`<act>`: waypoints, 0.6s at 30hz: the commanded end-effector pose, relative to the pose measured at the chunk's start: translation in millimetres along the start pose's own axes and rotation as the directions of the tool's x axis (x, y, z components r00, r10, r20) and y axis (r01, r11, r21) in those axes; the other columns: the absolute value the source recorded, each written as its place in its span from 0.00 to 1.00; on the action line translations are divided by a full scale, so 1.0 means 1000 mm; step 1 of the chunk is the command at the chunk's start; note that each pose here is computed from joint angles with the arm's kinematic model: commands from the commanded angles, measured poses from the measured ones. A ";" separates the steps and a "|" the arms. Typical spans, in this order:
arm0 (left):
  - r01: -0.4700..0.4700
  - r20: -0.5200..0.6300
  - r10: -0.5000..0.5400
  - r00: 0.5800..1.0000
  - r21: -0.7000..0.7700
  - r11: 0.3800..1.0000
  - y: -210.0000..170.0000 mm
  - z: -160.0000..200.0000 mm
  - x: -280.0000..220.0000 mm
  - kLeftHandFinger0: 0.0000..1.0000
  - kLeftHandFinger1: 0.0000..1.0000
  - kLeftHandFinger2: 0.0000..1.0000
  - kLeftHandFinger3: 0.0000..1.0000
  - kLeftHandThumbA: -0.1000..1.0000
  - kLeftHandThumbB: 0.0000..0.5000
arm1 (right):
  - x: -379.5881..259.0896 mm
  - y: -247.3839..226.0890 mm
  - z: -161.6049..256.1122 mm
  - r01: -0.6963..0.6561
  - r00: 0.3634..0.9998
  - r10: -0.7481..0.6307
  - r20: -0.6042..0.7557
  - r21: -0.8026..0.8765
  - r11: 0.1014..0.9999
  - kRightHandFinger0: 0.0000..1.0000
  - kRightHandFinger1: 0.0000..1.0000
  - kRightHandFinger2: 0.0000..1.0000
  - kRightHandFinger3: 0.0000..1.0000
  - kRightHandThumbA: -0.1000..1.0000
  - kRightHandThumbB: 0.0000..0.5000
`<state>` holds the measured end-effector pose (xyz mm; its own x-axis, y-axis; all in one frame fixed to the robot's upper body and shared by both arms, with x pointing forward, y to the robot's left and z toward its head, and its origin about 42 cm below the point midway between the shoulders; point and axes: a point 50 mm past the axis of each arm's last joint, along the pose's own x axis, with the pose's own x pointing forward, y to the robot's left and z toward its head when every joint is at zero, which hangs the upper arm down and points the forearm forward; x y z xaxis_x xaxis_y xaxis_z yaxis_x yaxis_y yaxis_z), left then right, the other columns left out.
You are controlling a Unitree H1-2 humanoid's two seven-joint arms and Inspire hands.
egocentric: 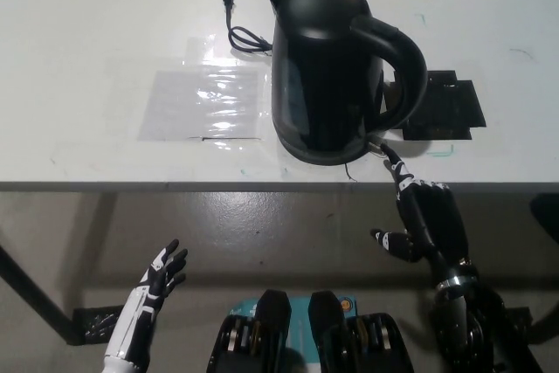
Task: A kettle is kept at the center of the table close to the robot and the robot uses its right index finger to press downwards on the transparent start boiling button
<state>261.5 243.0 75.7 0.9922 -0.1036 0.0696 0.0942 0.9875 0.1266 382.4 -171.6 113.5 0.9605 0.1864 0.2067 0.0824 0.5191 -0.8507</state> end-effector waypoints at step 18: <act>0.002 0.057 -0.003 0.998 0.009 1.000 0.004 0.010 0.004 1.00 1.00 1.00 1.00 1.00 0.45 | 0.019 -0.018 0.002 0.067 0.998 -0.067 0.020 -0.005 0.998 0.00 0.00 0.00 1.00 1.00 0.33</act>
<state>261.6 243.4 75.9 0.9923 -0.1019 0.0703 0.0926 0.9878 0.1249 384.5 -172.9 113.3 0.9627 0.1804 0.2014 0.0797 0.5223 -0.8490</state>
